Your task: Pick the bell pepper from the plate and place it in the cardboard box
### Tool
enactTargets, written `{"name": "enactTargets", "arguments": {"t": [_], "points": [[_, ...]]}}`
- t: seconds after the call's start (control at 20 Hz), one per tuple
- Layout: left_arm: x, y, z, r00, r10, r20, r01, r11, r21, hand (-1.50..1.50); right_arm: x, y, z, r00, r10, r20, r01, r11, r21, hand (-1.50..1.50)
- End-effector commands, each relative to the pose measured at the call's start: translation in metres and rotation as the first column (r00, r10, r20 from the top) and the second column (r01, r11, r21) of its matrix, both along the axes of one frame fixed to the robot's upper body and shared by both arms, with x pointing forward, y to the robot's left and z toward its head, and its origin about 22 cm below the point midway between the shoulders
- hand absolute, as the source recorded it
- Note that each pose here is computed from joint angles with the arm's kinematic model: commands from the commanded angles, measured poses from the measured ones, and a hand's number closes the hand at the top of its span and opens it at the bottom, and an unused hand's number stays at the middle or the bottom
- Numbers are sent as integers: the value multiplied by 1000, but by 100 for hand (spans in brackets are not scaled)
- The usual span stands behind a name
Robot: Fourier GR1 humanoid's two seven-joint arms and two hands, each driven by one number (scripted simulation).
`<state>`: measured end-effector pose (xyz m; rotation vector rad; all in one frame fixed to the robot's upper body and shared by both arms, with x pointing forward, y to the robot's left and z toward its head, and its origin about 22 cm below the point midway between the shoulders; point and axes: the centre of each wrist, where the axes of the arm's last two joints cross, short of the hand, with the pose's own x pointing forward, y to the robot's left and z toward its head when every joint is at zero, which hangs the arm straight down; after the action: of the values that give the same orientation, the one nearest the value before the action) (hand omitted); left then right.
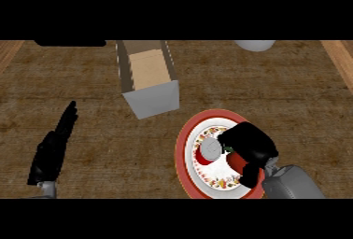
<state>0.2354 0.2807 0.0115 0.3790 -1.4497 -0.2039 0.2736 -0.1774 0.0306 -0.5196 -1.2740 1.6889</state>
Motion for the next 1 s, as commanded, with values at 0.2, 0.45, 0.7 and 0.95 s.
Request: {"name": "enactTargets", "arguments": {"t": [0.2,0.45,0.7,0.95], "points": [[-3,13,-1,999,44,-9,-44,999,5,0,1,-15,-14,695,-713,96,719,694,-47,150],[5,8,0,1000,4,-19,-4,1000,-1,0,6,33,24,533,-822,198,831,553,60,150],[0,0,5,1000,16,-6,-16,1000,7,0,-8,57,55,461,-831,313,851,514,112,150],[0,-2,11,1000,0,14,0,1000,-1,0,-28,88,98,513,-808,289,766,583,269,150]]}}
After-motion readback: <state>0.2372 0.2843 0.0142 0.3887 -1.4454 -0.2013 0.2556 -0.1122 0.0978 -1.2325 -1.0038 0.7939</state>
